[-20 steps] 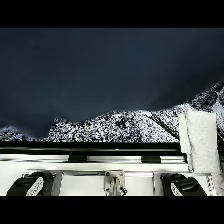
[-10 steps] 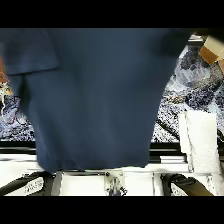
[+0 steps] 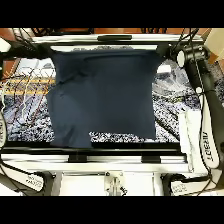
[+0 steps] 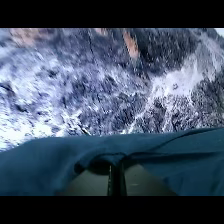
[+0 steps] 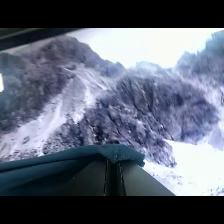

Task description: Fold the shirts.

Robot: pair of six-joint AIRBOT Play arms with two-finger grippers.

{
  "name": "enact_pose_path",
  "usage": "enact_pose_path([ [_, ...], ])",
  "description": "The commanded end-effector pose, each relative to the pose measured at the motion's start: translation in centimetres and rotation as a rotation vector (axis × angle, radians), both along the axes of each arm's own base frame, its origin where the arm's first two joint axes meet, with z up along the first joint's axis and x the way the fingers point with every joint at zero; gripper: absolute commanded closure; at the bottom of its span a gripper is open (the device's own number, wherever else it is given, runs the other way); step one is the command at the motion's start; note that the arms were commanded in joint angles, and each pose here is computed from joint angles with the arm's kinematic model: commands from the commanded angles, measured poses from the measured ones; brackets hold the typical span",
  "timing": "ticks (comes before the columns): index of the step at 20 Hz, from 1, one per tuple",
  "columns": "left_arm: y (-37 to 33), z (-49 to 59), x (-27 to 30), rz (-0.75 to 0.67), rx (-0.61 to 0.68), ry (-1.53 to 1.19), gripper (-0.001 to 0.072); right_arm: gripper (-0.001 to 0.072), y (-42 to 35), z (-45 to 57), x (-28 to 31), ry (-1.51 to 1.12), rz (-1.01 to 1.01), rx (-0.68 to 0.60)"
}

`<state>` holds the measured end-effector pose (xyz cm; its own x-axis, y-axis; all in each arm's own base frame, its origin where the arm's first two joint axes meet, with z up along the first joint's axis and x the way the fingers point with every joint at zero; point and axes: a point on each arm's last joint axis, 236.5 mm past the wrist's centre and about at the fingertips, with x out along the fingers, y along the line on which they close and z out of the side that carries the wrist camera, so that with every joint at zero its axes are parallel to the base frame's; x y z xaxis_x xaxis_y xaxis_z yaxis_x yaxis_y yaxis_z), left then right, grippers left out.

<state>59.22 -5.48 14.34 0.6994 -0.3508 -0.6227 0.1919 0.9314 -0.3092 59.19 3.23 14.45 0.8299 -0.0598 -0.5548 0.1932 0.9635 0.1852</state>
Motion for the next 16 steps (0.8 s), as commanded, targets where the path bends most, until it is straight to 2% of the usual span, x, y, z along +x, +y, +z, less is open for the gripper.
enact_pose_path([
  [1, -4.0, -7.3, 0.8, -0.045, -0.092, 0.149, 0.0673, 0.0638, -0.5, -7.0, 0.0, 0.162, -0.083, 0.109],
  [3, -5.4, -9.4, 0.8, -0.012, -0.153, 0.218, 0.0671, 0.0639, 1.1, -8.5, -0.1, 0.199, -0.071, 0.156],
  [4, -5.5, -9.6, 0.7, 0.000, -0.171, 0.239, 0.0635, 0.0633, 1.6, -8.2, 0.0, 0.188, -0.065, 0.189],
  [5, -5.3, -9.4, 0.3, 0.005, -0.180, 0.259, 0.0542, 0.0519, 2.0, -7.3, 0.0, 0.171, -0.062, 0.215],
  [6, -4.5, -9.0, -0.4, 0.001, -0.183, 0.293, 0.0385, 0.0342, 1.6, -6.1, -0.2, 0.155, -0.061, 0.212],
  [7, -3.3, -8.6, -1.3, -0.010, -0.178, 0.332, 0.0260, 0.0259, 0.8, -4.6, -0.9, 0.146, -0.048, 0.176],
  [8, -1.6, -8.3, -2.8, -0.017, -0.174, 0.389, 0.0218, 0.0259, -0.2, -3.1, -1.9, 0.151, -0.039, 0.126],
  [10, 2.9, -9.1, -7.0, 0.029, -0.188, 0.575, 0.0221, 0.0259, -4.1, -1.3, -5.8, 0.240, -0.057, 0.015],
  [13, 6.6, -11.3, -15.6, 0.012, -0.217, 0.902, 0.0221, 0.0259, -8.7, -3.3, -15.1, 0.605, -0.015, -0.094],
  [16, 7.9, -14.5, -22.0, 0.052, -0.134, 1.006, 0.0222, 0.0259, -9.1, -7.5, -24.4, 0.949, 0.109, 0.005],
])
